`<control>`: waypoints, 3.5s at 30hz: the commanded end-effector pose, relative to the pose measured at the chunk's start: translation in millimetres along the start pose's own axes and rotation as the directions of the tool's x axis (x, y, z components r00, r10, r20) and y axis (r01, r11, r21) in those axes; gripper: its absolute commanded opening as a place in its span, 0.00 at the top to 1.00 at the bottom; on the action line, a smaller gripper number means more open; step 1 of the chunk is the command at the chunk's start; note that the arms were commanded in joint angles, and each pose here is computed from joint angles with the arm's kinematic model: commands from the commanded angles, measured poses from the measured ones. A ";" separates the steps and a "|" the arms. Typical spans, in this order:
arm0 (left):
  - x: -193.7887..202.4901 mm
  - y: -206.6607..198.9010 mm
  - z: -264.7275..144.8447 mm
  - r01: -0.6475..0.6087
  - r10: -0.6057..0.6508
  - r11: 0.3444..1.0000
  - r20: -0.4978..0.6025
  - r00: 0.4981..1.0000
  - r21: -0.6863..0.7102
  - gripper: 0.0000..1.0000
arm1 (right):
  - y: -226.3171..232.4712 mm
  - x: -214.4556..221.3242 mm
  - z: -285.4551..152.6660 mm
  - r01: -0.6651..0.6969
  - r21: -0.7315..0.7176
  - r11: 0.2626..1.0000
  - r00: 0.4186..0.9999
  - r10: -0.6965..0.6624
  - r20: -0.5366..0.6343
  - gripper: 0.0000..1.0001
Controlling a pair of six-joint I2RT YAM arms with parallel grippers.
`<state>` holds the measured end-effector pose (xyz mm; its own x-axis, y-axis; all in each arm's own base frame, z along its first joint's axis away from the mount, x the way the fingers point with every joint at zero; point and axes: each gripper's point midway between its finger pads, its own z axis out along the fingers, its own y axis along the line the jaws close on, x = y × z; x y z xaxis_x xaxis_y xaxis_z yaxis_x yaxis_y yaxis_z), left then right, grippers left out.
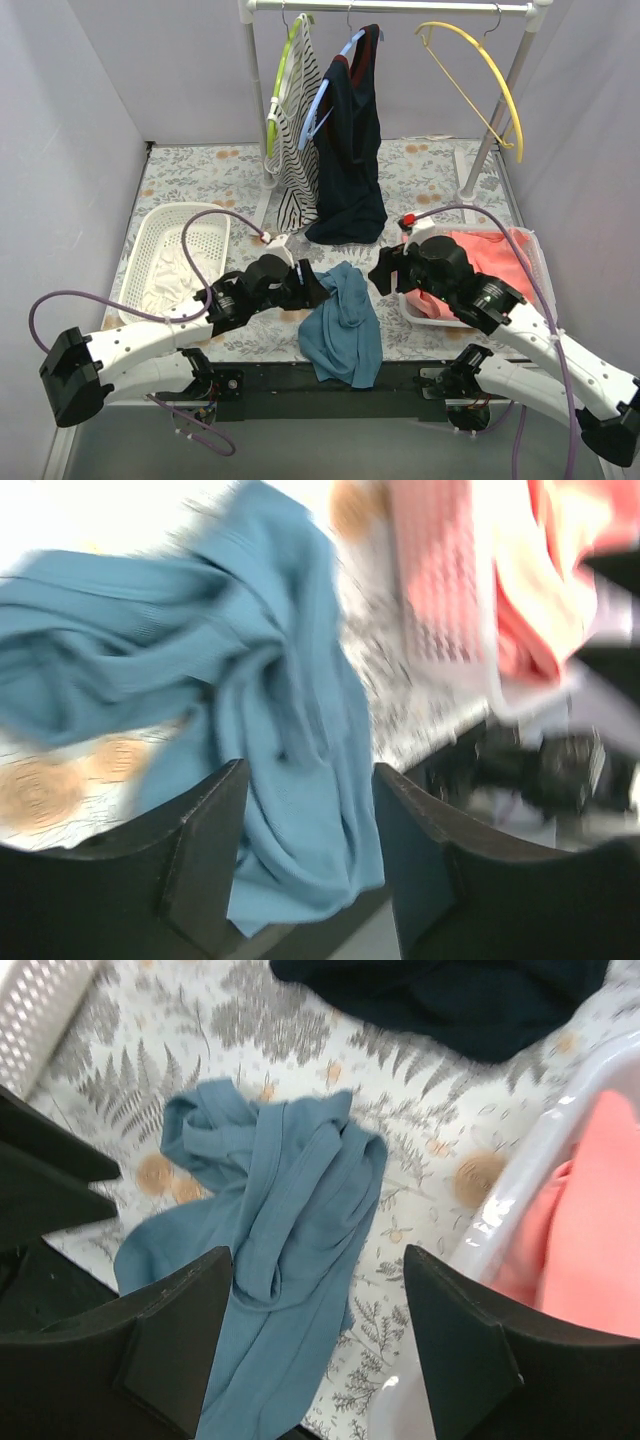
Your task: Place the tank top on the hanger
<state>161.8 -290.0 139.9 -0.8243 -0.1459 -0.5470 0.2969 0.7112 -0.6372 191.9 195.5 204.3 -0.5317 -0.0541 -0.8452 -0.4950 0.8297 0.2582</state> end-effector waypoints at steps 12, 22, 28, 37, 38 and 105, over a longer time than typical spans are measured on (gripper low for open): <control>-23.9 146.5 -5.5 0.368 -0.250 0.797 0.293 0.923 -0.479 0.67 | 58.4 76.0 41.7 0.103 -0.117 0.988 0.967 -0.127 -0.220 0.41; -30.0 154.1 19.4 0.336 -0.230 0.788 0.259 0.938 -0.516 0.68 | 70.8 100.5 55.9 0.151 -0.114 0.982 0.950 -0.176 -0.257 0.48; -28.6 154.4 29.8 0.325 -0.226 0.803 0.248 0.942 -0.500 0.68 | 69.3 111.1 68.6 0.168 -0.092 0.981 0.941 -0.188 -0.282 0.48; -31.0 148.3 34.8 0.315 -0.222 0.827 0.244 0.944 -0.466 0.69 | 62.6 120.7 81.2 0.188 -0.049 0.981 0.934 -0.194 -0.299 0.49; -32.9 146.2 33.2 0.316 -0.221 0.832 0.250 0.943 -0.456 0.69 | 61.2 120.9 80.8 0.190 -0.044 0.981 0.935 -0.194 -0.298 0.49; -263.7 12.4 -142.0 0.000 0.382 0.861 0.646 0.661 -0.509 1.00 | -7.0 -92.4 -33.9 0.202 0.495 0.845 0.948 -0.295 0.118 0.99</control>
<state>311.2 -178.4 259.5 -0.3365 -0.3235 -0.8843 0.0129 0.9375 -0.3479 201.2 230.5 218.1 -0.4286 -0.2847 -0.8574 -0.3965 0.9120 -0.1046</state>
